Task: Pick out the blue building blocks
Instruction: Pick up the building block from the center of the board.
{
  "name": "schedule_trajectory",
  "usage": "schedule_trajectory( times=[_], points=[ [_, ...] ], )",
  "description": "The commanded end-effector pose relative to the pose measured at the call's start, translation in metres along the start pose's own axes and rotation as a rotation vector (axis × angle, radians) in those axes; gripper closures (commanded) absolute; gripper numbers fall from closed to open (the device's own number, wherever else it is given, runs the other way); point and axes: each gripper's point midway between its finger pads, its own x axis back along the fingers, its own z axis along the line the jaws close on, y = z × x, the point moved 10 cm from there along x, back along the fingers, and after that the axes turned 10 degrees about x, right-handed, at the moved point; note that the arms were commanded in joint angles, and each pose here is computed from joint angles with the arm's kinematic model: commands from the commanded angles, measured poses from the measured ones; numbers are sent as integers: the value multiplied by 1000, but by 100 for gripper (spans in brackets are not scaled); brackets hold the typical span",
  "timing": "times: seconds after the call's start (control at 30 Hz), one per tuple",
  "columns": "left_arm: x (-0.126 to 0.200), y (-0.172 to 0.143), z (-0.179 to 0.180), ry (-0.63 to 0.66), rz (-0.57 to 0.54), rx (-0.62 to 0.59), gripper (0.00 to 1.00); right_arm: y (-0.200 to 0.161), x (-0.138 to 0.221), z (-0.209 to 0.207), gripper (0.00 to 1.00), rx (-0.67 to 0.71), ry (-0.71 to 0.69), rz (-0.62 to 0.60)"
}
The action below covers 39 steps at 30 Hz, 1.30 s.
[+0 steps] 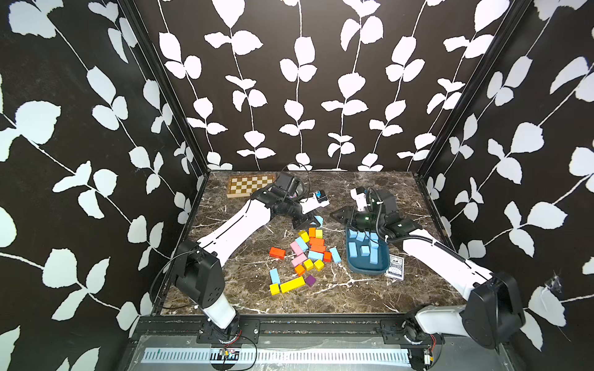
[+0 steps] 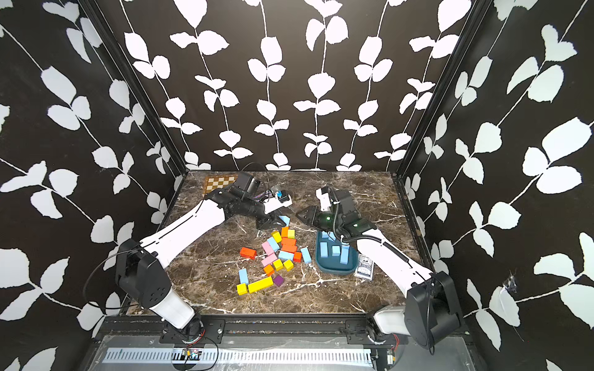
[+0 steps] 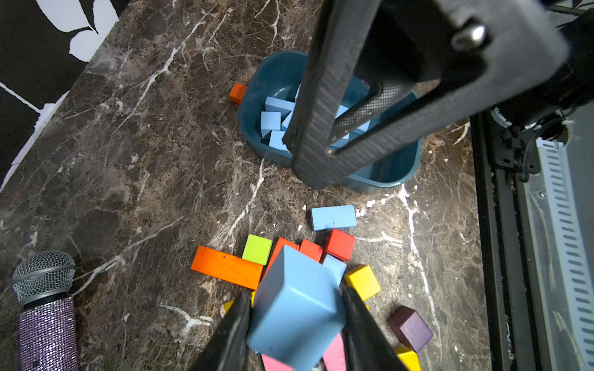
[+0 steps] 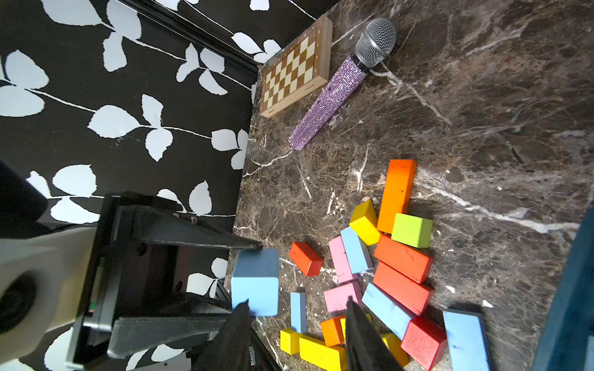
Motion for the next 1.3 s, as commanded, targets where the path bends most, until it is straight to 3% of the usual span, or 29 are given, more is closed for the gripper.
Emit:
schedule_trajectory(
  times=[0.0,0.5,0.9,1.1,1.27],
  points=[
    [13,12,-2,14,-79,-28,71,7,3,13,53,21,79,-48],
    [12,17,-4,-29,-149,-60,71,12,-7,25,51,9,199,-49],
    [13,26,-4,-58,-193,-67,71,10,-18,20,51,-24,199,4],
    [14,30,-4,-75,-208,-81,71,11,-24,21,55,-32,218,29],
    [14,31,-4,-75,-212,-91,71,11,-28,21,67,-40,234,40]
  ],
)
